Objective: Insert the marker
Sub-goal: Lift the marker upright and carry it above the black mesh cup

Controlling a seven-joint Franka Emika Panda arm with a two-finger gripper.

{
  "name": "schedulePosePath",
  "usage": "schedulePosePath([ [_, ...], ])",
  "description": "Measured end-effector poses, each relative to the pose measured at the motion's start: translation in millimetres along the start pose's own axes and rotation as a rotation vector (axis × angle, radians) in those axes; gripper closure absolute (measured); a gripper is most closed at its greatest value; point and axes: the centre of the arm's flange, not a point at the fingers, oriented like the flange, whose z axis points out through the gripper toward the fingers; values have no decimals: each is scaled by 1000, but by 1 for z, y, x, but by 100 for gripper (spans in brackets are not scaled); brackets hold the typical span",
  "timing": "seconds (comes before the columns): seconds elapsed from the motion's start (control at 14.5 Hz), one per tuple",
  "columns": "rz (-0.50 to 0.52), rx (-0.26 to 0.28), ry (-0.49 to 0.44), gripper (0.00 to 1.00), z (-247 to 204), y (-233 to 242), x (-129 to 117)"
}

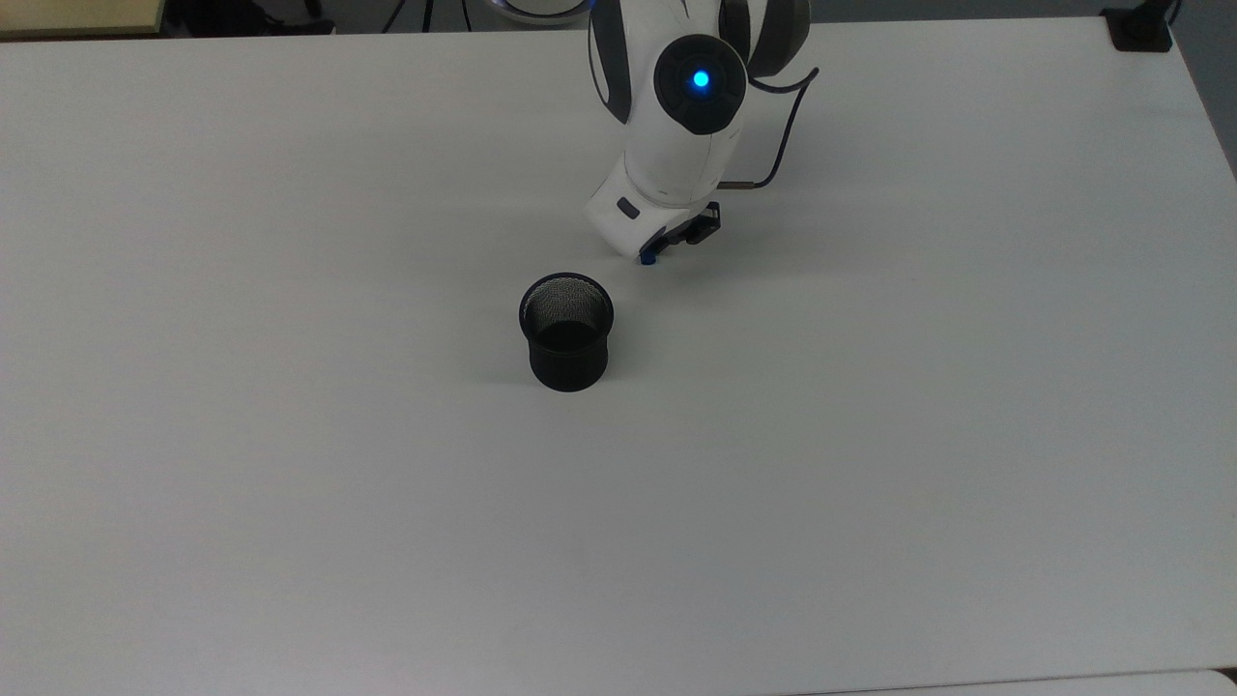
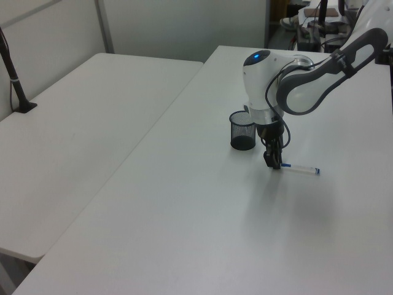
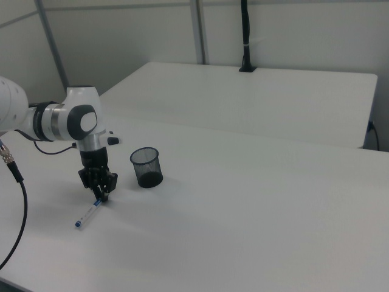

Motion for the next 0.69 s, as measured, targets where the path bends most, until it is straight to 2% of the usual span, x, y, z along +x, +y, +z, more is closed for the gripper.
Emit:
schedulePosePath([
  [0.14,-21,-7,-29,77,-24,7,-5],
  [0.27,-50,-5,-17,77,-59,20,-12],
  [0.48,-44,9,69,77,-115,48,-23],
  [0.69,-18,15,120,77,-141,64,-22],
])
